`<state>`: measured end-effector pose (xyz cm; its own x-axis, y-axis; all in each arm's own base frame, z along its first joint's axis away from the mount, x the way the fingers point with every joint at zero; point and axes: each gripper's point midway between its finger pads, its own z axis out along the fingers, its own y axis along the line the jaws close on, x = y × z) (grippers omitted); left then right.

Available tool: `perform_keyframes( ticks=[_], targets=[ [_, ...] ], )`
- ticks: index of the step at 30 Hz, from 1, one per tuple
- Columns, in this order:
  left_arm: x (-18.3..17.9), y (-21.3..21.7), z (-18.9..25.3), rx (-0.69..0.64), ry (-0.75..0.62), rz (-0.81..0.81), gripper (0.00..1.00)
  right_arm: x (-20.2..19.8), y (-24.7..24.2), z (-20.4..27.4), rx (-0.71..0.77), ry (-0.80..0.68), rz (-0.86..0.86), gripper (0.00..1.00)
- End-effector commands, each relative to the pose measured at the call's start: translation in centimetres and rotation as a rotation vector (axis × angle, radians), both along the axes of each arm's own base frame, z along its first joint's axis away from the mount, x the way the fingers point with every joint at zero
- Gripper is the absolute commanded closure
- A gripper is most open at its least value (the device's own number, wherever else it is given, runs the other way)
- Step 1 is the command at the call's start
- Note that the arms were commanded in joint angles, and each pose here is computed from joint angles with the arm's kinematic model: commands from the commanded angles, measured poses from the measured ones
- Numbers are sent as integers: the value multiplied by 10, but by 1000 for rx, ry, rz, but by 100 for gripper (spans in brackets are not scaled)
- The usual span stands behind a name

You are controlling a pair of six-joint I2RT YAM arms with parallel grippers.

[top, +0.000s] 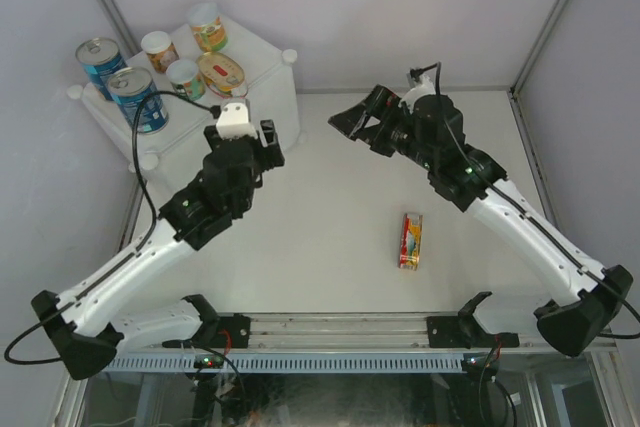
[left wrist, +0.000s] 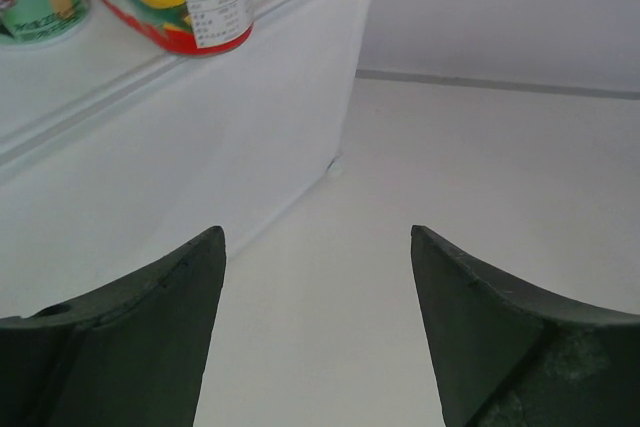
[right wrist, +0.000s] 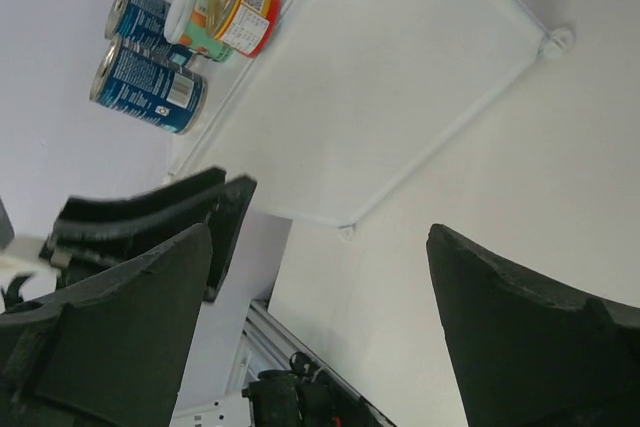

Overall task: Place and organize the canned foods onto the counter
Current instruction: Place the canned food on the counter.

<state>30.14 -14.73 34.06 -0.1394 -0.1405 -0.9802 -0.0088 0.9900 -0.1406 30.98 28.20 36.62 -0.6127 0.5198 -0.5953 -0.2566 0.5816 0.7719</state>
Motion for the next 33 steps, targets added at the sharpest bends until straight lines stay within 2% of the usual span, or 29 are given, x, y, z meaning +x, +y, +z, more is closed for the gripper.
perform_keyframes(
  ticks=[1,5,13,24,33],
  targets=[
    [27,-15,46,-65,-68,-44,22,-9,-25,8,-44,-57,-42,13],
    [50,-17,44,-53,-27,-5,25,-16,-38,7,-55,-57,-59,13],
    [82,1,45,-60,41,99,40,-23,-45,7,-63,-50,-75,14],
    [119,20,38,-140,103,106,43,-27,-44,6,-74,-52,-87,14],
    [131,29,36,-150,122,108,43,-24,-41,6,-69,-52,-84,13]
  ],
)
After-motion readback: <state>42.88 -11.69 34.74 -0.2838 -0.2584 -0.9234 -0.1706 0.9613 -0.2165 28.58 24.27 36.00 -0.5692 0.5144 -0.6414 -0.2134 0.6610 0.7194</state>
